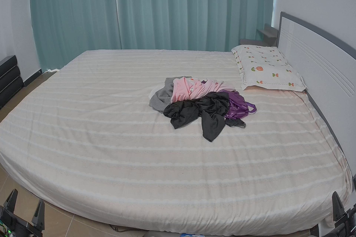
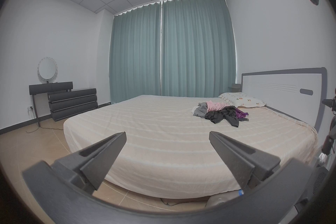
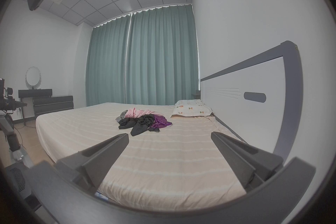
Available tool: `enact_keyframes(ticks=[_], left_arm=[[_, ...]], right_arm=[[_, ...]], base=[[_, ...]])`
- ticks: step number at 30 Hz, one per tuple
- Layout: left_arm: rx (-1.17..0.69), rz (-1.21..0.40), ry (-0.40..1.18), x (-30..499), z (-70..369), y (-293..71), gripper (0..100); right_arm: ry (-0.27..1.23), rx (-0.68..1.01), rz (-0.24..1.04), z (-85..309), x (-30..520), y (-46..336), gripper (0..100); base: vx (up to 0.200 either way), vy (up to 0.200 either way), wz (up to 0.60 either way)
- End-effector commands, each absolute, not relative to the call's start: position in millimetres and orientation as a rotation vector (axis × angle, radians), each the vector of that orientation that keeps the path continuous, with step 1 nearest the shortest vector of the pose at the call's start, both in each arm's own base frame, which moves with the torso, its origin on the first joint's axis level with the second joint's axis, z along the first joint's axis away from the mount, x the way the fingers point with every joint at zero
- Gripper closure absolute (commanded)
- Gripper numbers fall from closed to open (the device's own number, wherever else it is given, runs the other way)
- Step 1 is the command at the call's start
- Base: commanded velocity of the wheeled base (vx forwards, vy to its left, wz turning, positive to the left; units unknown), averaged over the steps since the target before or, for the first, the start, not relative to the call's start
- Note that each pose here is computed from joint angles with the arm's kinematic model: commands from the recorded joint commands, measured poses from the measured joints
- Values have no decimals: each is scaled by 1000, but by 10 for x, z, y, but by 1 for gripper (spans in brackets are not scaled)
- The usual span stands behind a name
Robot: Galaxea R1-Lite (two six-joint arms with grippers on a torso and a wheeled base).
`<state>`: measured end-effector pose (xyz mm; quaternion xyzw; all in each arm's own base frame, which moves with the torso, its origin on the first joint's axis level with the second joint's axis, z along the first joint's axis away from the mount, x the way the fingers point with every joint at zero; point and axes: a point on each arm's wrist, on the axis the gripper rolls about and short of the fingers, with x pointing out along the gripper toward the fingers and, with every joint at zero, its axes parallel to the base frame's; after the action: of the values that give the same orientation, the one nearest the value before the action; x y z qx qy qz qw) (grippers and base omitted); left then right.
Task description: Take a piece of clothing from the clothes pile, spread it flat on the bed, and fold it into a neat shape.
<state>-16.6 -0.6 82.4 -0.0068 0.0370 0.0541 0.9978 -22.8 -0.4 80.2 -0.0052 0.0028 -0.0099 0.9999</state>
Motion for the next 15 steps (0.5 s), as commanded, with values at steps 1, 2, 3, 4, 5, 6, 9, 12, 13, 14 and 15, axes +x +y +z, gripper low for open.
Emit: enact_keyframes(ticks=[1, 2, 3, 4, 5, 6, 9, 12, 13, 14, 15], left_arm=[[-14, 111, 91, -157, 774, -5, 0], [-14, 111, 91, -157, 774, -5, 0], [-14, 109, 91, -157, 774, -5, 0], [-14, 109, 93, -155, 775, -5, 0], [-14, 109, 93, -155, 775, -5, 0], [-14, 109, 91, -157, 774, -5, 0], [-14, 109, 93, -155, 775, -5, 0], [-14, 109, 93, -155, 775, -5, 0], [-14, 109, 91, -157, 774, -5, 0], [-14, 109, 93, -155, 775, -5, 0], [-14, 109, 91, -157, 774, -5, 0]], right_arm=[[6, -12, -18, 757, -232, -4, 0], [6, -12, -18, 757, -232, -4, 0], [6, -12, -17, 757, -232, -4, 0], [9, -11, -15, 757, -229, -5, 0], [12, -11, -15, 756, -228, -5, 0], [12, -12, -15, 756, -228, -5, 0], [-12, -11, 8, 805, -236, 0, 0], [-115, 54, 58, 1499, -275, 3, 0], [-101, 56, 64, 1587, -241, 9, 0], [-85, 38, 65, 1624, -205, 12, 0], [-52, -3, 83, 1626, -155, 15, 0]], base=[[0, 0, 0], [0, 0, 0], [0, 0, 0], [0, 0, 0], [0, 0, 0], [0, 0, 0], [0, 0, 0], [0, 0, 0], [0, 0, 0], [0, 0, 0], [0, 0, 0]])
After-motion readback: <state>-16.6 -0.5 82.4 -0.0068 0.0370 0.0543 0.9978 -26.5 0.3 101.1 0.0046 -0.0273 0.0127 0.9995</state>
